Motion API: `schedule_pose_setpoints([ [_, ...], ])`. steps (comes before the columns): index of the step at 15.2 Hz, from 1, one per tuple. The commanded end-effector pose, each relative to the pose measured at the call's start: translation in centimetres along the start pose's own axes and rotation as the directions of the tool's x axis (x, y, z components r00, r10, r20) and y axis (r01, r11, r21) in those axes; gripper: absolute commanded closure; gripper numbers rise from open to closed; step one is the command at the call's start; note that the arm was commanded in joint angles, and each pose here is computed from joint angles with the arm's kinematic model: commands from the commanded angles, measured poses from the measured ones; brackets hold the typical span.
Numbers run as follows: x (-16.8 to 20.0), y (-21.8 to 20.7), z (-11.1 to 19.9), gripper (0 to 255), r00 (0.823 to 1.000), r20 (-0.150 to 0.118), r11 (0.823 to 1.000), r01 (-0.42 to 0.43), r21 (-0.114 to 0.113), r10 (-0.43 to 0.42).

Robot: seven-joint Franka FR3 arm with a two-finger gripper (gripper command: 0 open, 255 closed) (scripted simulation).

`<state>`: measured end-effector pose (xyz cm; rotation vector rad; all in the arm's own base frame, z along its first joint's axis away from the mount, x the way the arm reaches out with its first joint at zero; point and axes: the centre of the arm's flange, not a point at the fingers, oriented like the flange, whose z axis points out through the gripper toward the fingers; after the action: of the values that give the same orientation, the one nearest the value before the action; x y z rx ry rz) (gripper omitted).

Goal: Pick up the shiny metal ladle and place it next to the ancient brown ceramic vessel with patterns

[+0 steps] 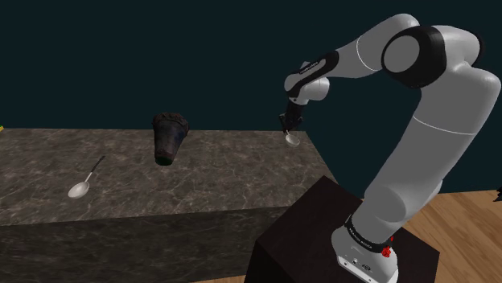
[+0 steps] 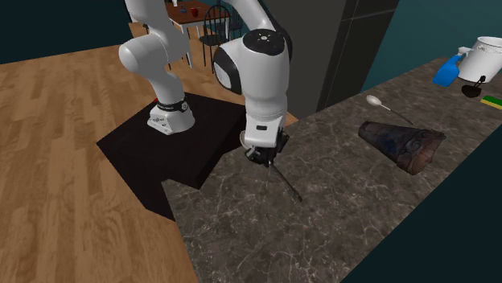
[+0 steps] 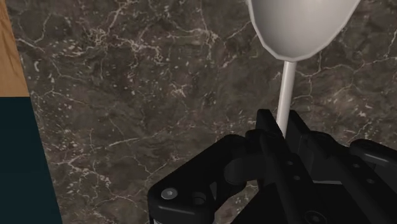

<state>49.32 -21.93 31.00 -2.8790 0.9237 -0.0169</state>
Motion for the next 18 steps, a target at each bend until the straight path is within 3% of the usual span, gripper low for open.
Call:
schedule_pose_setpoints([
  [1,-0.1,-0.3,-1.1,255,1.0,0.0,1.0,0.0,0.0,0.0],
  [10,-0.2,-0.8,-5.5,255,1.0,0.0,1.0,0.0,0.0,0.0],
  [18,1.1,-11.2,-4.4,255,1.0,0.0,1.0,0.0,0.0,0.0],
])
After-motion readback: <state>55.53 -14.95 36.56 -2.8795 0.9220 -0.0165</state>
